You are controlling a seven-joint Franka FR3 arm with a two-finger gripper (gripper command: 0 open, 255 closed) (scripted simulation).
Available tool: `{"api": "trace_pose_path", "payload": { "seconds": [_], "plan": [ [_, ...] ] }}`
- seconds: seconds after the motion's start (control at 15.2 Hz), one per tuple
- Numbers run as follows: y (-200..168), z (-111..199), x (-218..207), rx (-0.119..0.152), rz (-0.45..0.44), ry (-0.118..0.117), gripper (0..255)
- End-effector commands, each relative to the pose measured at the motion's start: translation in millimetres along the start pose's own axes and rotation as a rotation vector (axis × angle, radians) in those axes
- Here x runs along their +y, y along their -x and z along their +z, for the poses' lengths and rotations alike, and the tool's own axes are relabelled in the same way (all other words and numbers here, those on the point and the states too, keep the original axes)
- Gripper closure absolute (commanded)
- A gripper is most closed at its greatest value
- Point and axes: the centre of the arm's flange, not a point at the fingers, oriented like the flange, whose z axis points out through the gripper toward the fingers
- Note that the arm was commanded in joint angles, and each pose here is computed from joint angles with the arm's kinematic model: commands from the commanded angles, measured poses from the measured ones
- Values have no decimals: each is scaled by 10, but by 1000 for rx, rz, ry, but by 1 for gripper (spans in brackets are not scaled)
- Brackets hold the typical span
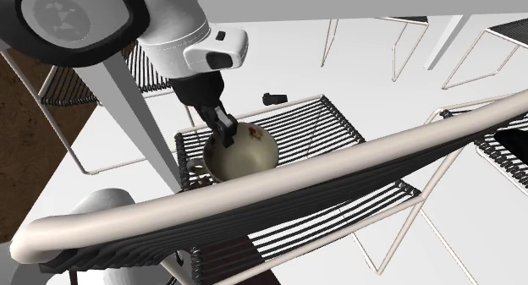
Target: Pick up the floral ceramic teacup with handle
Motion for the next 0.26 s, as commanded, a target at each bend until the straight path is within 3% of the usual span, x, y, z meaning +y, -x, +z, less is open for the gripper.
{"api": "trace_pose_path", "payload": {
  "seconds": [0.0, 0.2],
  "plan": [
    [-11, -107, 15, 0, 0, 0, 255],
    [-18, -167, 21, 0, 0, 0, 255]
  ]
}}
